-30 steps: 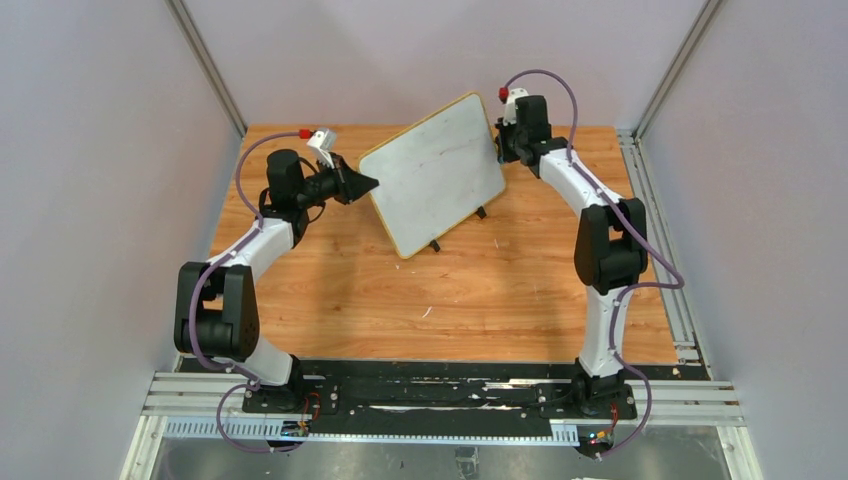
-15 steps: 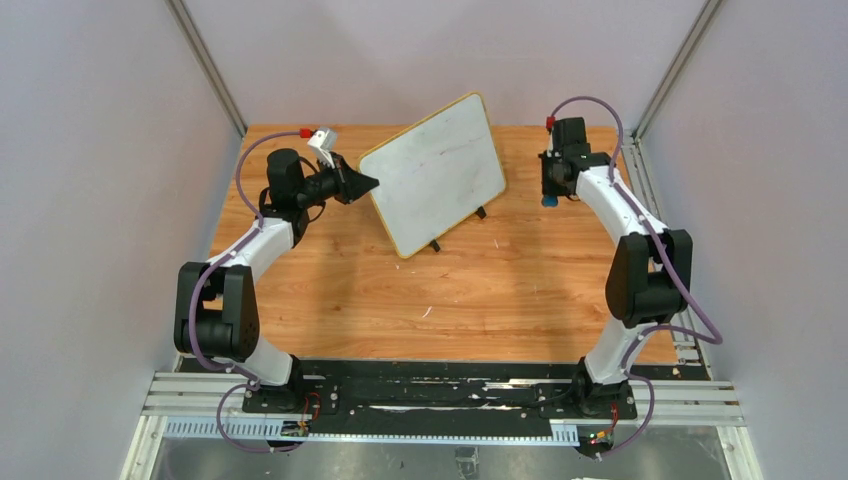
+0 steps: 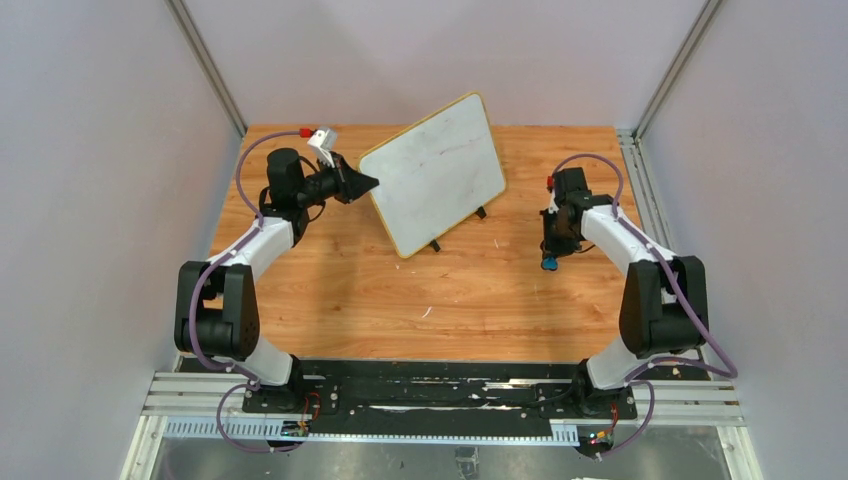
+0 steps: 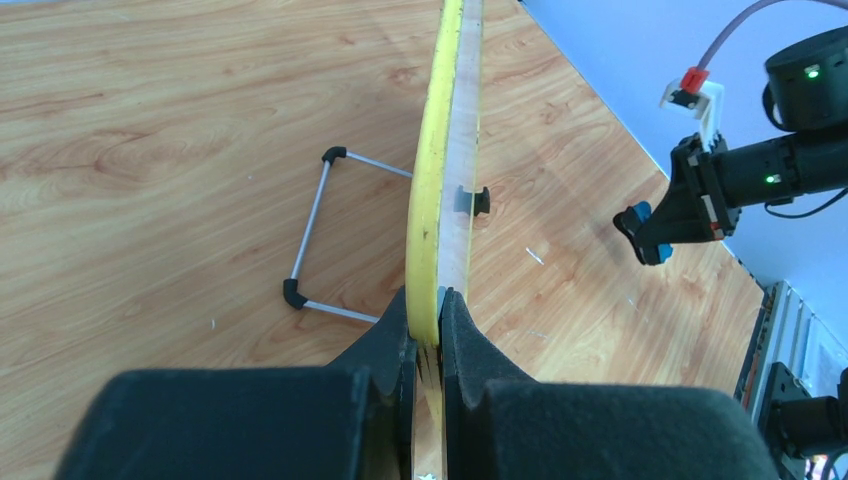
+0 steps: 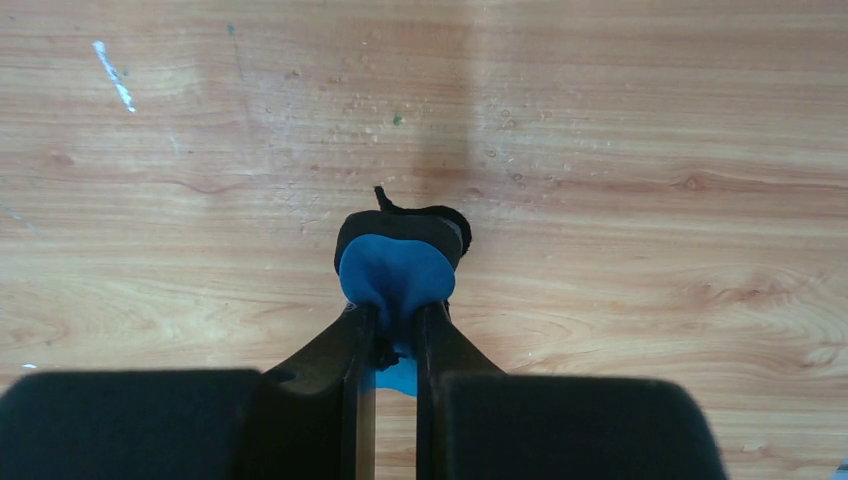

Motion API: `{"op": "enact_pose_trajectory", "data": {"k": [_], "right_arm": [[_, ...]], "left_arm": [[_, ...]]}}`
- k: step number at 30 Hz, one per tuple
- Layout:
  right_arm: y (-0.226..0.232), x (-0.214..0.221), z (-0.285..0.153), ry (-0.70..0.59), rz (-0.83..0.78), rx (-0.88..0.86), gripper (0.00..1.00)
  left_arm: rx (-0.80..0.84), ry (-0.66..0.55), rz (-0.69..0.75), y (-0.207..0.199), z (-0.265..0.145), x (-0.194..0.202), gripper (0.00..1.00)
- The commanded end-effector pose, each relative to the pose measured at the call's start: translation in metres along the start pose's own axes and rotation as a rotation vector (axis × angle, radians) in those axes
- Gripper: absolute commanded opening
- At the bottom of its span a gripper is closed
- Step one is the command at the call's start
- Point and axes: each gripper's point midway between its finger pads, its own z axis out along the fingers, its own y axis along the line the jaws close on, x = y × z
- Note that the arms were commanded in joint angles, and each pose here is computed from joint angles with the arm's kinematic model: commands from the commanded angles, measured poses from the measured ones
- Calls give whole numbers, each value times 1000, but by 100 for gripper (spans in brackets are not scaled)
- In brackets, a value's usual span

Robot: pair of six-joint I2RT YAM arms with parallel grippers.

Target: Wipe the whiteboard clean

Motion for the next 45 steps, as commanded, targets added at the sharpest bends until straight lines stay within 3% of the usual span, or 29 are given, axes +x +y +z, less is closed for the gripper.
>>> {"op": "enact_pose_trajectory", "data": {"k": [1,7,16,26,31,45], "right_arm": [[-1,-2,-16,-23,22,-9,15],[-2,5,-11,11,31,2,34],[-3,18,7,74,41,14,38],[-13,9,-12,-2,47,63,38],[-14,10,-12,-8,50,66,38],[-14,12,-10,-3,54,70,37]], "left_arm": [[-98,120,104,36,-1,45,0],[-102,114,110,35,-2,42,0],[-103,107,118,33,-3,40,0],[-107,106,118,34,-3,39,0],[-106,105,124,32,-4,37,19],[-42,73,124,9,-10,21,50]]}}
